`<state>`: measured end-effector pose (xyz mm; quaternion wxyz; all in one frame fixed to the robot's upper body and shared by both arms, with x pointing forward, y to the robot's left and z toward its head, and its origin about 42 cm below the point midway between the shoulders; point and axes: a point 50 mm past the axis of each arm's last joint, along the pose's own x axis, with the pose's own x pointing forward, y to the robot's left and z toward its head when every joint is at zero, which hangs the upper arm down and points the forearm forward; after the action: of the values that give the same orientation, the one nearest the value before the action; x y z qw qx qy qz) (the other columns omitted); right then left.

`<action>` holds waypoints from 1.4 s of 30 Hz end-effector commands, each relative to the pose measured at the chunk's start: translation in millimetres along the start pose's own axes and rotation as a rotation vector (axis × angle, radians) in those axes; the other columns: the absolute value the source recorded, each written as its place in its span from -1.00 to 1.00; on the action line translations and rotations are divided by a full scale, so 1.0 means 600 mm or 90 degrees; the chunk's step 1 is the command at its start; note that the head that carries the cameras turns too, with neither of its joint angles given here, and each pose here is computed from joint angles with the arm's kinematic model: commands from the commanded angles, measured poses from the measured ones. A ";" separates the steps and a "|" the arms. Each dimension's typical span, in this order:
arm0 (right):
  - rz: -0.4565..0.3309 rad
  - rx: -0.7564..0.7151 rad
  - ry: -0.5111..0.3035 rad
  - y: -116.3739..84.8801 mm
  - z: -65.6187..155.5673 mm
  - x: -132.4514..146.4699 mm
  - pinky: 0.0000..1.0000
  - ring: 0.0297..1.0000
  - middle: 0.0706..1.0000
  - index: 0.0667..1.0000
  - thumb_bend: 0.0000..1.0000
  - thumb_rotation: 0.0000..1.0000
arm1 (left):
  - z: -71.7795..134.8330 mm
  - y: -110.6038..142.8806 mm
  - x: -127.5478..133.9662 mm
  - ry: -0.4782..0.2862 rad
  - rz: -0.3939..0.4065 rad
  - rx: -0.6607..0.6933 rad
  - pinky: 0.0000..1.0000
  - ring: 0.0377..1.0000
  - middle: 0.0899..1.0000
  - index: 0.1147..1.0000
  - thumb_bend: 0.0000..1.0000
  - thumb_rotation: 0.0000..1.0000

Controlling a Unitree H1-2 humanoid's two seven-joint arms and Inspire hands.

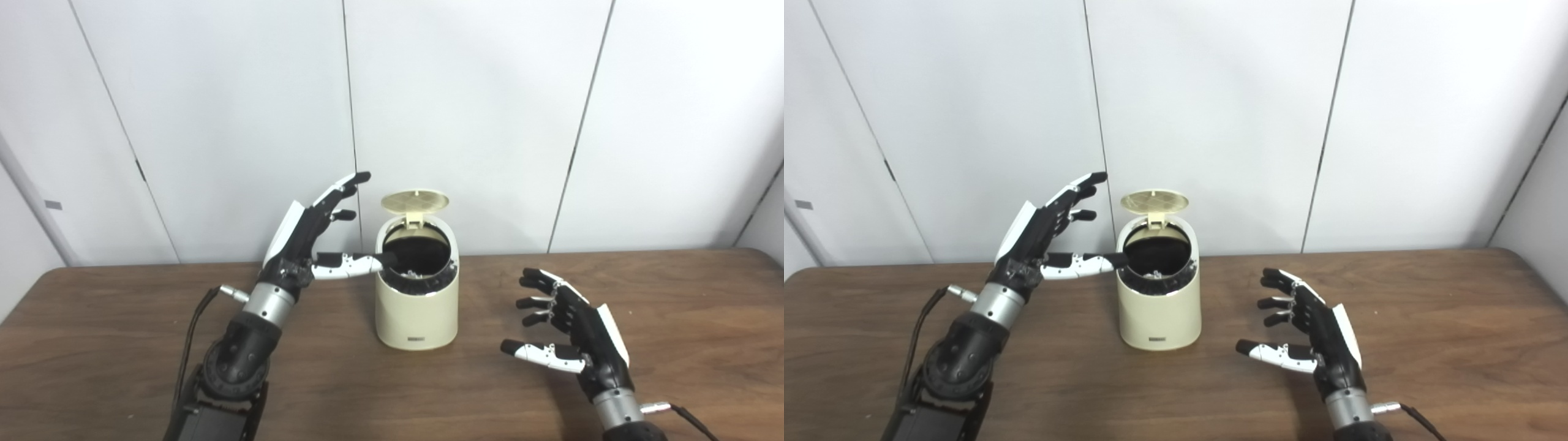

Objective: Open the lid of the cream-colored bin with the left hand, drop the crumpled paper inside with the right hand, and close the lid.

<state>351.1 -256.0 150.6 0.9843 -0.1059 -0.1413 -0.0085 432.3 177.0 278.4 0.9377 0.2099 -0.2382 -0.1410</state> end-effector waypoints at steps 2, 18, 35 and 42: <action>-0.010 0.006 -0.055 0.002 0.032 0.018 0.04 0.28 0.51 0.50 0.57 -0.86 | 0.043 0.025 0.041 -0.057 0.007 0.022 0.60 0.85 0.91 0.85 0.87 -0.59; -0.009 -0.001 -0.062 0.015 0.041 0.020 0.00 0.25 0.52 0.47 0.55 -0.91 | 0.068 0.022 0.086 -0.084 -0.033 0.153 0.68 0.90 0.83 0.70 0.88 -0.37; -0.018 0.001 -0.057 0.018 0.043 0.019 0.00 0.24 0.52 0.48 0.53 -0.90 | 0.065 0.011 0.084 -0.093 -0.085 0.213 0.62 0.86 0.68 0.58 0.87 -0.23; -0.017 -0.001 -0.057 0.020 0.045 0.018 0.01 0.22 0.51 0.48 0.54 -0.87 | 0.064 0.008 0.078 -0.096 -0.101 0.210 0.78 0.98 0.67 0.56 0.86 -0.21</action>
<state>350.3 -243.1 155.6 0.9830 -0.1082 -0.1473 -0.0158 452.5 152.4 302.3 0.8719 0.3626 -0.2659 -0.1937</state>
